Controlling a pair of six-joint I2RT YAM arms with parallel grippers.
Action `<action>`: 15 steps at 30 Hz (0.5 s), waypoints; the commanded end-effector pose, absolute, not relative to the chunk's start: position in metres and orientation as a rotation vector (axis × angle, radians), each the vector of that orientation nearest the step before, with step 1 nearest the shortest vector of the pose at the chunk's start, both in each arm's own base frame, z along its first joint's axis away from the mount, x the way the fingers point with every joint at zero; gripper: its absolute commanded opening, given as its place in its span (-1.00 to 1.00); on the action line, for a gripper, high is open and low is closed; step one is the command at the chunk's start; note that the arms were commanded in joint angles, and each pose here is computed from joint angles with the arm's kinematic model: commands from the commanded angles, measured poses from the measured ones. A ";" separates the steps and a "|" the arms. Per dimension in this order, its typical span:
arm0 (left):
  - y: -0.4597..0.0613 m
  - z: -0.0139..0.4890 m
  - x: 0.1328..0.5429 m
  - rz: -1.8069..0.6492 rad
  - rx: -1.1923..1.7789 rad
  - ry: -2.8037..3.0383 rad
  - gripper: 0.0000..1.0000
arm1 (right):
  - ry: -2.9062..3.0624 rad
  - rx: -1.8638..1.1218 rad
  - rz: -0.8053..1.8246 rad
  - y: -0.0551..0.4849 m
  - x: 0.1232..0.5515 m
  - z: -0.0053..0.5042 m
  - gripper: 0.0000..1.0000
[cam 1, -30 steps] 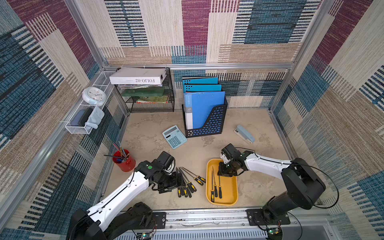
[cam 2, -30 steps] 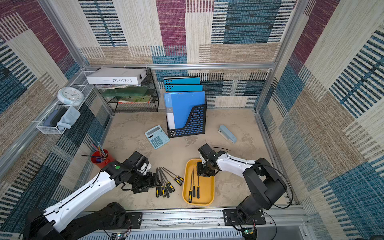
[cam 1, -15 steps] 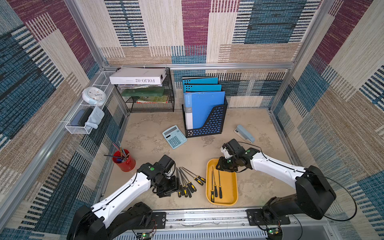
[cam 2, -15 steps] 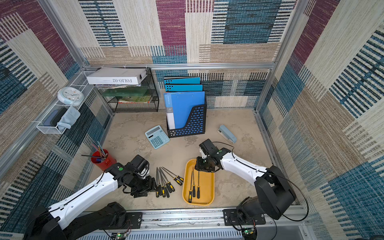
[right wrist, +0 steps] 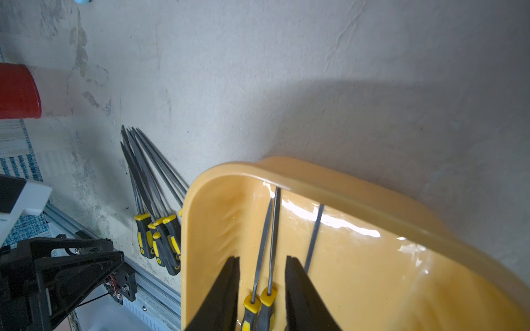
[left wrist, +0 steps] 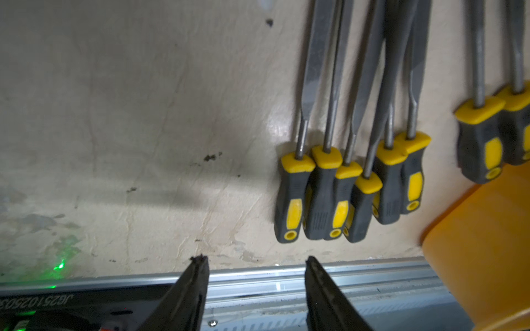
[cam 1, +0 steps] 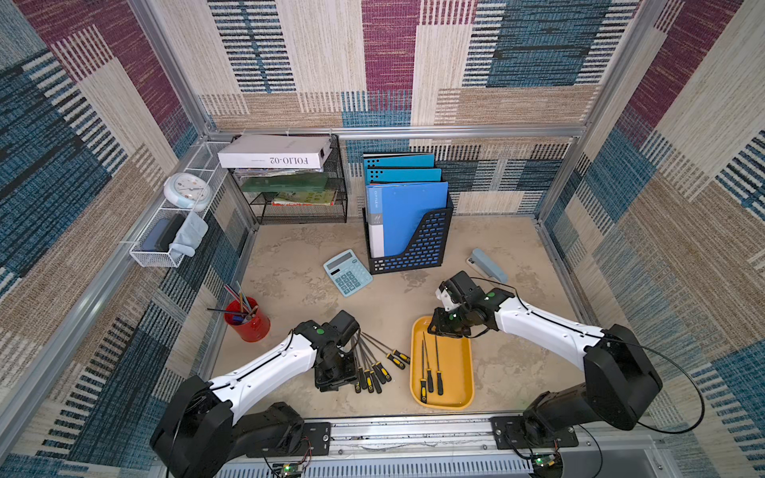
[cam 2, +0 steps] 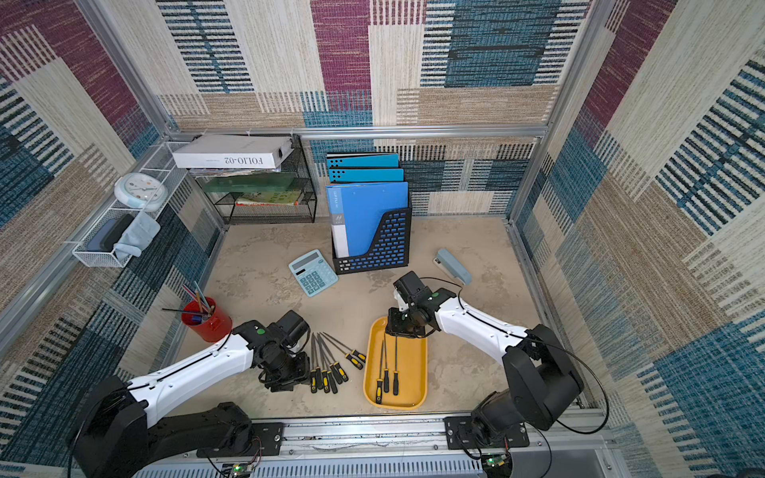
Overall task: Put the file tool into the storage box
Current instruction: Place the file tool in the storage box, then pick up the file tool from the center of the board.
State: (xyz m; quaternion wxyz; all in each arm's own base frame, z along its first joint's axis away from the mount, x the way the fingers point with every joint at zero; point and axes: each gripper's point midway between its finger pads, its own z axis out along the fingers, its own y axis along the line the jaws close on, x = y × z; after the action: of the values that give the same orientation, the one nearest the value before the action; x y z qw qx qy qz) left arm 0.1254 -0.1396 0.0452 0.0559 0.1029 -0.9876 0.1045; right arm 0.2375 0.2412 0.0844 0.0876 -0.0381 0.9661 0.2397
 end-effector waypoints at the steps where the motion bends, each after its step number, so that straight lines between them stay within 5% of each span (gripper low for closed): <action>1: -0.141 0.042 0.136 0.300 0.324 -3.035 0.12 | 2.892 -0.134 0.706 0.241 0.234 0.083 -0.35; 15: -0.150 0.021 0.145 0.234 0.294 -3.003 -0.08 | 2.897 -0.172 0.709 0.243 0.235 0.082 -0.37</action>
State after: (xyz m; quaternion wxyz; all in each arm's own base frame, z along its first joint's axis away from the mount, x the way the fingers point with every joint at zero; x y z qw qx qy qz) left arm 0.1418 -0.1498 0.0221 0.0611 0.1028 -0.9894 0.0824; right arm 0.2375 0.2427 0.0826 0.0822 -0.0492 0.9666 0.2376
